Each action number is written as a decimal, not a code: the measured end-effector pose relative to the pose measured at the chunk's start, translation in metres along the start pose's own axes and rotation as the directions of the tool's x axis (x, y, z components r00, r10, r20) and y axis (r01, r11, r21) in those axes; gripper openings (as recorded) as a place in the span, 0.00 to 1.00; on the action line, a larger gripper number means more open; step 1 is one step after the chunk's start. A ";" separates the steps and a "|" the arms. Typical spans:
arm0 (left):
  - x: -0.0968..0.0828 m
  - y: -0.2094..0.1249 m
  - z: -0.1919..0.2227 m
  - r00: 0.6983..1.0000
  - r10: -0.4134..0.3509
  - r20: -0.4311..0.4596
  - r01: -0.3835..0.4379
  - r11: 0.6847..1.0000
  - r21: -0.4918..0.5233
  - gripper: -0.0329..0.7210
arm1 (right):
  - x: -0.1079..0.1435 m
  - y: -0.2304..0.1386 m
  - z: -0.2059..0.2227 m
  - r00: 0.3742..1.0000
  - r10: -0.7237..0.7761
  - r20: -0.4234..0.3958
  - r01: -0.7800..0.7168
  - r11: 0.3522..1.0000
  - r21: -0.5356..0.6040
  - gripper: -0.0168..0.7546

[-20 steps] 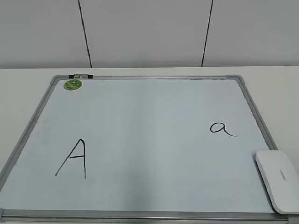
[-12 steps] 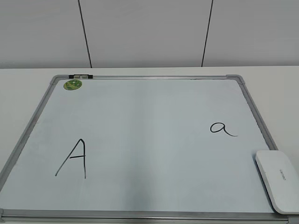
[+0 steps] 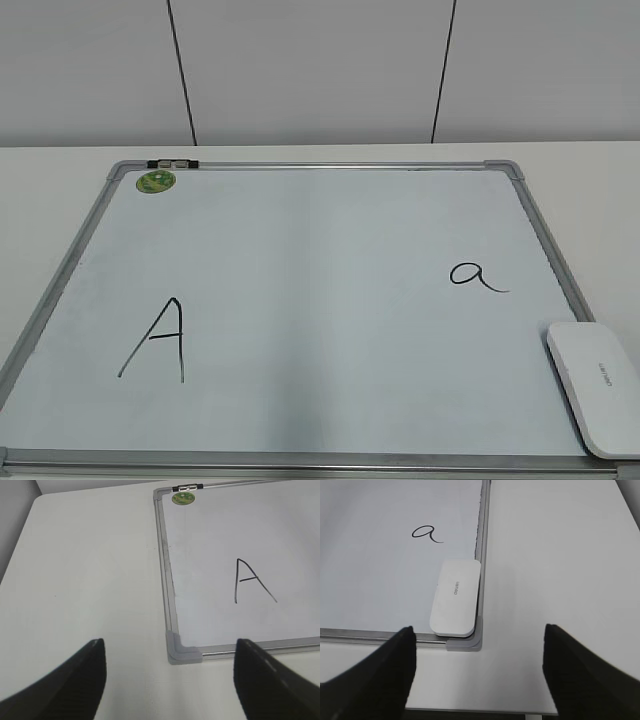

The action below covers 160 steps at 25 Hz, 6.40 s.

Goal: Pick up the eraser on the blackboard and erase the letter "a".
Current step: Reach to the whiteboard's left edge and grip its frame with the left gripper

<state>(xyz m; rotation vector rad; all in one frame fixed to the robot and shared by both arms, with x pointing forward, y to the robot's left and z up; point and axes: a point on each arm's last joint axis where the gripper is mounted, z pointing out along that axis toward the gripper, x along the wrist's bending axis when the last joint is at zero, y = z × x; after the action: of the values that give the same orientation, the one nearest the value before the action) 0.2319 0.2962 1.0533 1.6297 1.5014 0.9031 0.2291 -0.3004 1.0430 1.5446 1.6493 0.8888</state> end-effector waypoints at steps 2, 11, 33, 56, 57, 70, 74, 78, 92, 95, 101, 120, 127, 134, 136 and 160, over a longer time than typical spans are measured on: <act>0.000 0.000 0.000 1.000 0.000 0.000 0.000 1.000 0.000 0.82 | 0.000 0.000 0.000 1.000 0.000 0.000 0.000 1.000 0.000 0.78; 0.000 0.000 0.000 1.000 0.000 0.000 0.000 1.000 0.000 0.82 | 0.000 0.000 0.000 1.000 0.000 0.000 0.000 1.000 0.000 0.78; 0.000 0.000 0.000 1.000 0.000 0.000 0.000 1.000 0.000 0.82 | 0.000 0.000 0.000 1.000 0.000 0.000 0.000 1.000 0.000 0.78; 0.000 0.000 0.001 1.000 0.000 0.000 0.000 1.000 0.005 0.82 | 0.000 0.000 0.000 1.000 0.000 0.000 0.000 1.000 0.000 0.78; 0.000 0.001 0.001 1.000 -0.002 0.004 0.002 1.000 0.007 0.82 | 0.000 0.000 0.000 1.000 0.000 0.000 0.000 1.000 0.000 0.78; 0.001 0.053 0.036 0.998 -0.046 0.042 0.037 0.981 0.191 0.81 | 0.000 0.000 0.000 1.000 0.000 0.000 0.000 1.000 0.000 0.78; 0.004 0.070 0.059 0.998 -0.056 0.038 0.045 0.967 0.251 0.76 | 0.000 0.000 0.000 1.000 0.000 0.000 0.000 1.000 0.000 0.78; 0.006 0.085 0.091 0.997 -0.069 0.035 0.053 0.937 0.345 0.76 | 0.000 0.000 0.000 1.000 0.000 0.000 0.000 1.000 0.000 0.78; 0.016 0.135 0.214 0.997 -0.057 0.054 0.013 0.802 0.597 0.76 | 0.000 0.000 0.000 1.000 0.000 0.000 0.000 1.000 0.000 0.78; 0.018 0.139 0.240 0.997 -0.043 0.071 -0.011 0.779 0.627 0.75 | 0.000 0.000 0.000 1.000 0.000 0.000 0.000 1.000 0.000 0.78; 0.024 0.133 0.298 0.994 -0.049 0.101 -0.035 0.716 0.698 0.69 | 0.000 0.000 0.000 1.000 0.000 0.000 0.000 1.000 0.000 0.78; 0.059 0.108 0.410 0.974 -0.185 0.128 0.019 0.633 0.774 0.61 | 0.000 0.000 0.000 1.000 0.000 0.000 0.000 1.000 0.000 0.78; 0.060 0.094 0.425 0.967 -0.206 0.150 0.006 0.608 0.794 0.59 | 0.000 0.000 0.000 1.000 0.000 0.000 0.000 1.000 0.000 0.78; 0.058 0.088 0.431 0.958 -0.234 0.165 0.011 0.606 0.795 0.51 | 0.000 0.000 0.000 1.000 0.000 0.000 0.000 1.000 0.000 0.78; 0.058 0.086 0.433 0.957 -0.238 0.164 0.015 0.605 0.796 0.48 | 0.000 0.000 0.000 1.000 0.000 0.000 0.000 1.000 0.000 0.78; 0.058 0.077 0.441 0.956 -0.248 0.159 0.021 0.596 0.803 0.41 | 0.000 0.000 0.000 1.000 0.000 0.000 0.000 1.000 0.000 0.78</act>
<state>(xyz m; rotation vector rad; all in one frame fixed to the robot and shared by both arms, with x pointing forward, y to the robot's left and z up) 0.6583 0.3266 0.9077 2.0842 1.9414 -0.1650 0.2291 -0.3004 1.0430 1.5446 1.6493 0.8888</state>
